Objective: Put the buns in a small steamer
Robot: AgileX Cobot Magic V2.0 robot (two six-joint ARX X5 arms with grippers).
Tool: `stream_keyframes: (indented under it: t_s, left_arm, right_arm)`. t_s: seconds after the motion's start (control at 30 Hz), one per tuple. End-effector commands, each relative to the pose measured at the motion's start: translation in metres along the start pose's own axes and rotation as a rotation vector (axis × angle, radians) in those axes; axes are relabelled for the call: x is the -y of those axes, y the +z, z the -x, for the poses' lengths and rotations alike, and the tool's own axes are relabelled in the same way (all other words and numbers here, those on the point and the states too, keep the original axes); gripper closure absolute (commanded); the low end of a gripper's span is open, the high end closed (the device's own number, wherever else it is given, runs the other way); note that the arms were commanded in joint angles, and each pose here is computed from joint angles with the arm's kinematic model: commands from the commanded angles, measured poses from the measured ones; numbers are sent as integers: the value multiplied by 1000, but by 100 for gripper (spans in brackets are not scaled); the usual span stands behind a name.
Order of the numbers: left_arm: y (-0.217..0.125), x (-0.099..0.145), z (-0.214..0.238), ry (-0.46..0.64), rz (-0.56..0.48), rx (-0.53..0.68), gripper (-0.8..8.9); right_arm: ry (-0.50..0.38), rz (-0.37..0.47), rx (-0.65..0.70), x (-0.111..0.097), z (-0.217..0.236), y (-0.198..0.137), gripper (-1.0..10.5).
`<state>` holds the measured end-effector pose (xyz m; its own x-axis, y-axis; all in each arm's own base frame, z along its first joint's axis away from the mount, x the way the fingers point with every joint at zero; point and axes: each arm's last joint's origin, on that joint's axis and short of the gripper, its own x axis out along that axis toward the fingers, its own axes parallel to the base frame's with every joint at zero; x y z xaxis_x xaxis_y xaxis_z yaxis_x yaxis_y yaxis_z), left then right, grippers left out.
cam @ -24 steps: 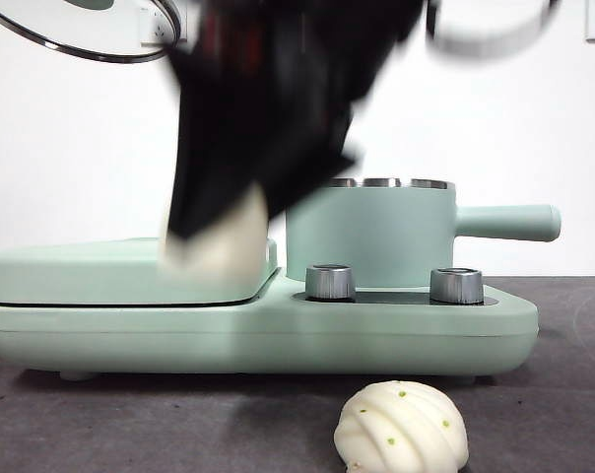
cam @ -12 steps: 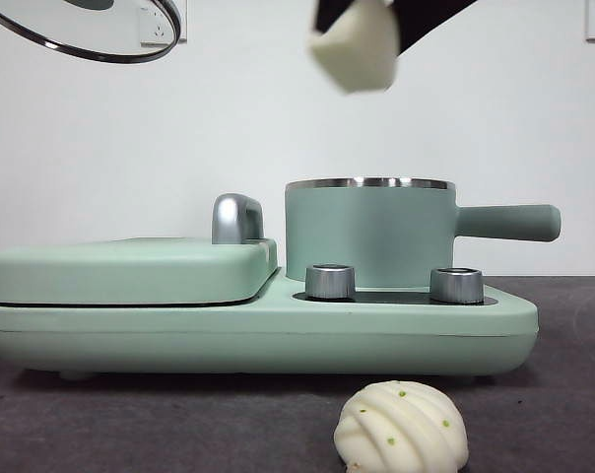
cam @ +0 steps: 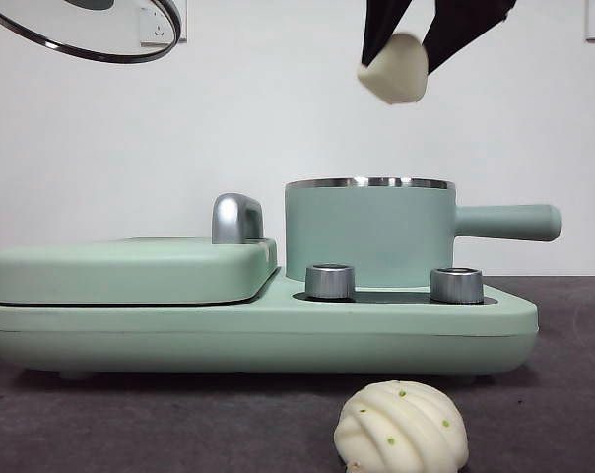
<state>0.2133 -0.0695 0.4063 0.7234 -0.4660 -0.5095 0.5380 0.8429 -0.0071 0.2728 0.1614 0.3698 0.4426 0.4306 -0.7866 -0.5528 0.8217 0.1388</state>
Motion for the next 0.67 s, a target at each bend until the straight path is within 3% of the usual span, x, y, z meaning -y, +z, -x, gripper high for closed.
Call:
stream_keyframes:
  t_s: [0.03,0.67]
  left_arm:
    - [7,1,4,1,-15,47,799]
    - [7,1,4,1,-15,47,799]
  right_arm:
    - [-1,39,-17,3,-17,13,677]
    - [-31,76,-94,18,-118,26,677]
